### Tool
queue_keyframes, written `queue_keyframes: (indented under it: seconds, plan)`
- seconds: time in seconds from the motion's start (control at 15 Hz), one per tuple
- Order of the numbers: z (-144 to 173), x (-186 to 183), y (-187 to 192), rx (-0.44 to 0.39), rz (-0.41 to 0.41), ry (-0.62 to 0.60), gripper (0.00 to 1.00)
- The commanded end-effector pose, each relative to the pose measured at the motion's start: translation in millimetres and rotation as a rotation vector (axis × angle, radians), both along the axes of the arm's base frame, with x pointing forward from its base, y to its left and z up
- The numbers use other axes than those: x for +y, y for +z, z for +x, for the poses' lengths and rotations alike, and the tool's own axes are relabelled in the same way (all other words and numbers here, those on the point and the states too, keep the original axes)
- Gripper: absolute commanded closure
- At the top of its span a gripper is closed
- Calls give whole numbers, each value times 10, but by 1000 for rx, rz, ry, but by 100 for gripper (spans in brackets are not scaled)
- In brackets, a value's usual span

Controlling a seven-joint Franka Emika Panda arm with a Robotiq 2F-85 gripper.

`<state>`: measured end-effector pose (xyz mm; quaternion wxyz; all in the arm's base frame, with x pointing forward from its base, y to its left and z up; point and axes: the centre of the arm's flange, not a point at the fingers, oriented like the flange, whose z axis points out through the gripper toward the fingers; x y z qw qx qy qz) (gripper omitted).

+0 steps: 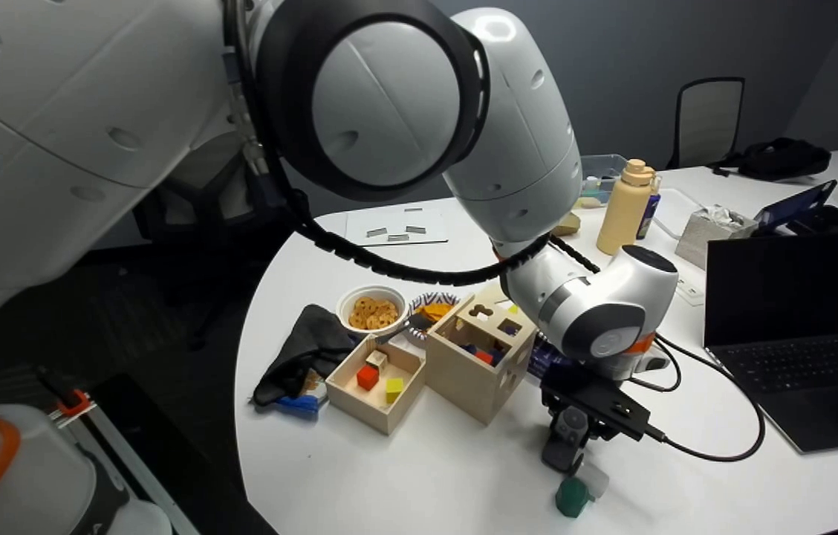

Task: Move the grey remote control to the left.

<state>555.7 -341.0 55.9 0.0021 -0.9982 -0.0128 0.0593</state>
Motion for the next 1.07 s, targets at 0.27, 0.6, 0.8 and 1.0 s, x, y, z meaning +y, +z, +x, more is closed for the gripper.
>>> queue_keyframes:
  seconds: [0.27,0.6,0.8,1.0]
  plan:
    - [26,-133,471,3,42,-143,73]
    - [-1,-71,783,52,73,-216,73]
    - [-134,1,970,94,83,-266,73]
    - [-306,58,1153,107,82,-320,73]
